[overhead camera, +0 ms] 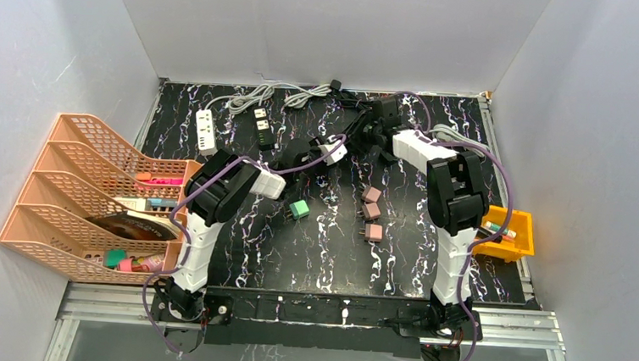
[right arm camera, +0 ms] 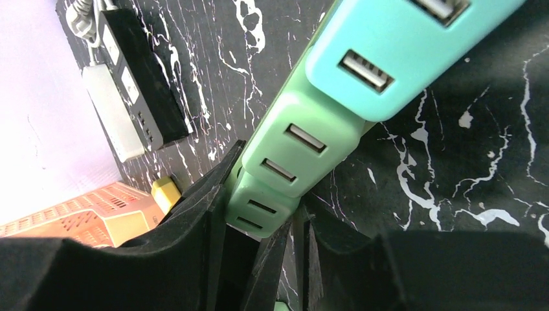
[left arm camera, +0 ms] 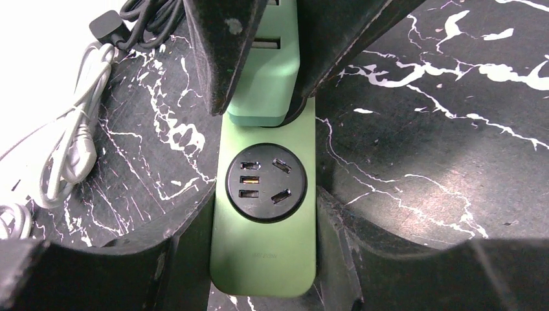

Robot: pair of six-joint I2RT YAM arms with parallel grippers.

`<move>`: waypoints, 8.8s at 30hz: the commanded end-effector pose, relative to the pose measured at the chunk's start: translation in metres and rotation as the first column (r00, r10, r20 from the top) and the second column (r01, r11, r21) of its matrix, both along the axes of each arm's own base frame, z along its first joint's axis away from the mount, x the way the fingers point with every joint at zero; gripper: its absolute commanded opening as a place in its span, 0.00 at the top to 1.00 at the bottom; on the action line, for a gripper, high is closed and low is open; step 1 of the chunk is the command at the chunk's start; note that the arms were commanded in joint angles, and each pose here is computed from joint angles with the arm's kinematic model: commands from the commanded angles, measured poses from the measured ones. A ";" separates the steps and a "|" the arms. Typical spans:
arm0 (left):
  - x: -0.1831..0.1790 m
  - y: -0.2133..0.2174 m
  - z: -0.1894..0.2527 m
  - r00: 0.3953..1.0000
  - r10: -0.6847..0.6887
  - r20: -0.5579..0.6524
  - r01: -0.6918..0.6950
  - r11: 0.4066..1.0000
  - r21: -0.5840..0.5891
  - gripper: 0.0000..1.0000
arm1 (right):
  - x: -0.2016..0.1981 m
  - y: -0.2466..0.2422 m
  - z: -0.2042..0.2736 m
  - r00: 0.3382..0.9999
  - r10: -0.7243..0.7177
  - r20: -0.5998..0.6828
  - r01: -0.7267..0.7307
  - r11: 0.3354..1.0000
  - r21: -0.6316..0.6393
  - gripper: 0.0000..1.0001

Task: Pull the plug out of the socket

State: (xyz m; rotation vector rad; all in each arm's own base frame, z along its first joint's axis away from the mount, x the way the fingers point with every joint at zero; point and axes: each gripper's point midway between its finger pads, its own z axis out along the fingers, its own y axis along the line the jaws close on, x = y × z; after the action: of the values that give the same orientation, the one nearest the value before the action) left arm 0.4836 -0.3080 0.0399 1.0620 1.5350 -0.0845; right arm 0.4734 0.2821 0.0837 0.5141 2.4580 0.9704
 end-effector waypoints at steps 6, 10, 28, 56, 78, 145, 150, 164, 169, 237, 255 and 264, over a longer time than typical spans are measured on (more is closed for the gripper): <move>0.040 0.023 0.062 0.966 0.156 0.206 -0.151 0.988 -0.039 1.00 | -0.023 0.004 0.028 0.997 0.067 0.022 -0.069 0.995 0.072 1.00; 0.047 0.028 0.054 0.959 0.190 0.208 -0.190 0.982 -0.020 1.00 | -0.026 -0.002 0.040 0.999 0.040 0.028 -0.042 0.997 0.061 1.00; 0.067 0.038 0.036 0.949 0.287 0.132 -0.299 0.950 0.083 1.00 | -0.047 -0.018 0.090 0.997 -0.012 0.080 0.007 0.998 0.067 1.00; 0.036 0.021 0.056 0.961 0.175 0.214 -0.171 0.985 -0.035 1.00 | 0.034 0.005 0.025 0.998 -0.054 0.010 0.053 0.996 0.068 0.36; 0.051 0.018 0.023 0.963 0.200 0.180 -0.214 0.975 0.059 1.00 | 0.019 0.023 0.019 0.973 0.226 0.044 -0.228 0.971 0.065 1.00; 0.032 0.046 -0.024 0.860 -0.142 -0.491 0.081 0.986 -0.144 1.00 | -0.122 0.107 -0.016 0.665 0.706 0.245 -0.704 0.701 -0.112 1.00; 0.033 0.053 -0.026 0.863 -0.129 -0.488 0.063 0.987 -0.148 1.00 | -0.144 0.111 -0.032 0.630 0.754 0.184 -0.738 0.655 -0.161 0.94; 0.041 0.066 -0.012 0.894 -0.074 -0.442 0.005 0.988 -0.155 1.00 | -0.080 0.045 0.027 0.791 0.522 0.319 -0.430 0.845 -0.317 0.37; 0.041 0.067 -0.001 0.908 -0.057 -0.414 -0.022 0.983 -0.185 1.00 | -0.022 -0.009 0.066 0.876 0.234 0.422 -0.185 0.971 -0.154 0.36; 0.082 0.079 -0.028 0.888 0.407 -0.215 -0.381 0.912 0.154 1.00 | 0.031 -0.010 0.071 0.957 0.171 0.233 -0.110 0.961 -0.252 1.00; 0.081 0.088 -0.018 0.876 0.423 -0.234 -0.408 0.906 0.111 1.00 | 0.033 -0.064 0.073 0.973 0.027 0.229 0.085 0.881 -0.466 1.00; 0.081 0.093 -0.018 0.873 0.428 -0.235 -0.413 0.904 0.111 1.00 | 0.022 -0.080 0.060 0.971 0.021 0.238 0.115 0.832 -0.542 1.00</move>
State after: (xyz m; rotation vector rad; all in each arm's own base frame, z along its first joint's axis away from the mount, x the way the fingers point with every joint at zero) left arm 0.5363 -0.3158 0.0418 0.9600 1.8022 -0.1502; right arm 0.5313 0.2444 0.1155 0.3251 2.2949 0.5985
